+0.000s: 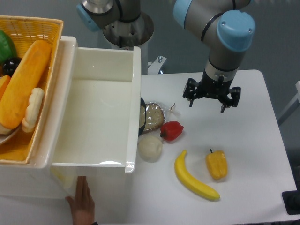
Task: Pick up the pear
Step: 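Move the gripper down and across toward the red pepper and pale pear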
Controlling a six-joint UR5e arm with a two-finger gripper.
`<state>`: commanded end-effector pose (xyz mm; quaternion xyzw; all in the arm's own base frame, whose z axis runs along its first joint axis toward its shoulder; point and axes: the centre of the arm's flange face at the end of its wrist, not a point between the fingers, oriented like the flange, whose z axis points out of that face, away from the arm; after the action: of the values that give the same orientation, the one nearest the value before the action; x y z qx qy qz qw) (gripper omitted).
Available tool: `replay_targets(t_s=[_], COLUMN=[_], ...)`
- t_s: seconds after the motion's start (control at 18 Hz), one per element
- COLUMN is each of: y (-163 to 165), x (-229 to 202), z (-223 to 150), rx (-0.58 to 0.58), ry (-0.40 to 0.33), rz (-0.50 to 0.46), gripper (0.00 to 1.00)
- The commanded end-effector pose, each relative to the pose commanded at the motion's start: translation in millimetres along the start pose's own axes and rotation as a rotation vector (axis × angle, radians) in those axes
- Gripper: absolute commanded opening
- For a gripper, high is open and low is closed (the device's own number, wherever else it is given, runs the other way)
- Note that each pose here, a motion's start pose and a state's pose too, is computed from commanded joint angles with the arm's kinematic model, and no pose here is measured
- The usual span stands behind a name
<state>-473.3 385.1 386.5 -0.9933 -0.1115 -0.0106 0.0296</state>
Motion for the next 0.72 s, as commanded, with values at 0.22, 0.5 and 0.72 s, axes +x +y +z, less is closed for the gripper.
replay_targets(t_s=[0.22, 0.5, 0.72], y=[-2.0, -5.2, -6.1], x=[-3.3, -10.5, -9.2], z=[6.1, 33.9, 56.7], rx=[-0.007, -0.038, -0.062], ry=[0.006, 0.04, 0.066], rz=[0.001, -0.002, -0.091], gripper=[1.0, 1.0, 1.0])
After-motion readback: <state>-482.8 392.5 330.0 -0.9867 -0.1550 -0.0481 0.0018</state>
